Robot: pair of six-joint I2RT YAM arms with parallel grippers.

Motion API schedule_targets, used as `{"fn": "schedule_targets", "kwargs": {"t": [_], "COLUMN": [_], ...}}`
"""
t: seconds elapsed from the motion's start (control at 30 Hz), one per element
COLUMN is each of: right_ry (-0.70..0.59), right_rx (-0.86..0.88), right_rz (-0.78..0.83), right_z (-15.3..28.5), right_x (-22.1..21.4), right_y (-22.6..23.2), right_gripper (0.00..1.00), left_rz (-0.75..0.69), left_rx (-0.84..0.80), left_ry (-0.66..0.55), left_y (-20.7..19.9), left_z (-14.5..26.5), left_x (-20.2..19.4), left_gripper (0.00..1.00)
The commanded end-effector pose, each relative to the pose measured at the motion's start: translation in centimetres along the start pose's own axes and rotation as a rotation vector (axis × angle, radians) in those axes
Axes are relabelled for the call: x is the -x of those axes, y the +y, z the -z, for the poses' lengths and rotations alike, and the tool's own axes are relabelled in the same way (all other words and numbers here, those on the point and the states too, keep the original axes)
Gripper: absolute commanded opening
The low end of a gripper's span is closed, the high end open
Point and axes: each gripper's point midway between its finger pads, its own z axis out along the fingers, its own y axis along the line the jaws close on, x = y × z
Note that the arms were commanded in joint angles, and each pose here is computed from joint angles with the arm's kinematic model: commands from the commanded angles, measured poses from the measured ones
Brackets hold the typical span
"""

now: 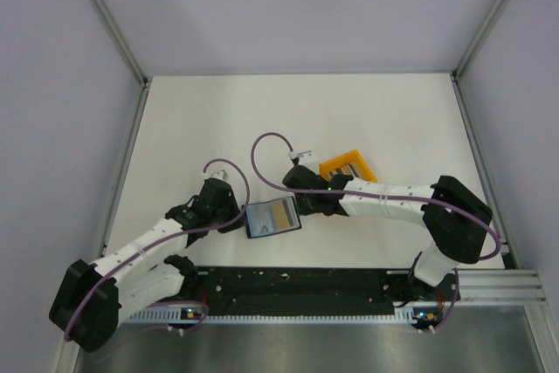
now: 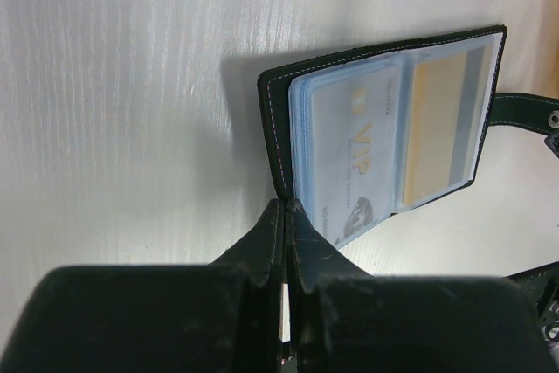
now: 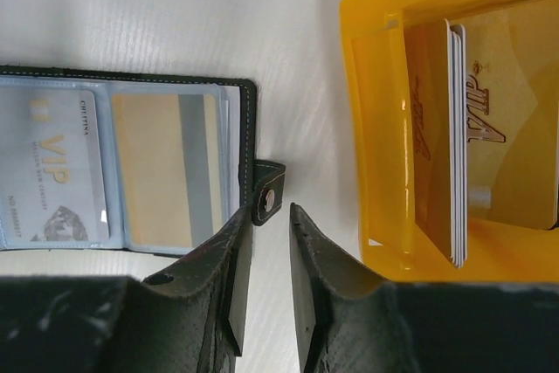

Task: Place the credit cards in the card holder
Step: Close the card holder at the center of the board.

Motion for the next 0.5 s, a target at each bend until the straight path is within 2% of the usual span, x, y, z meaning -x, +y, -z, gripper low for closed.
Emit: {"fn": "schedule_targets", "kwargs": {"t": [0.0,0.17,0.27,0.47], "right_ry": [-0.057,-0.063,-0.067,-0.057], "right_rx": [-0.002,-0.016,-0.017,-0.006], "right_rz": [-0.026,-0.032,-0.037,-0.043], "right_z": [0.3,0.2,0.2,0.3], "right_x": [2.3,2.6,2.8,2.3], "right_y": [0.4,-0.2,-0.3,-0.6], "right_gripper": [0.23,0.12,0.02,0.0], "left_rz": [-0.014,-0.016,-0.019,-0.032], "left_rx": [-0.021,-0.02,-0.022,0.013], "left_ry": [-0.043,-0.044,-0.046,-0.063], "left_y": [-1.0,-1.1,-1.1,-0.6], "left_z": [0.2,0.4,0.4,0.7], "left_x": [1.4,1.4,1.5,2.0], "left_gripper": [0.0,0.0,0.0,0.0]}}
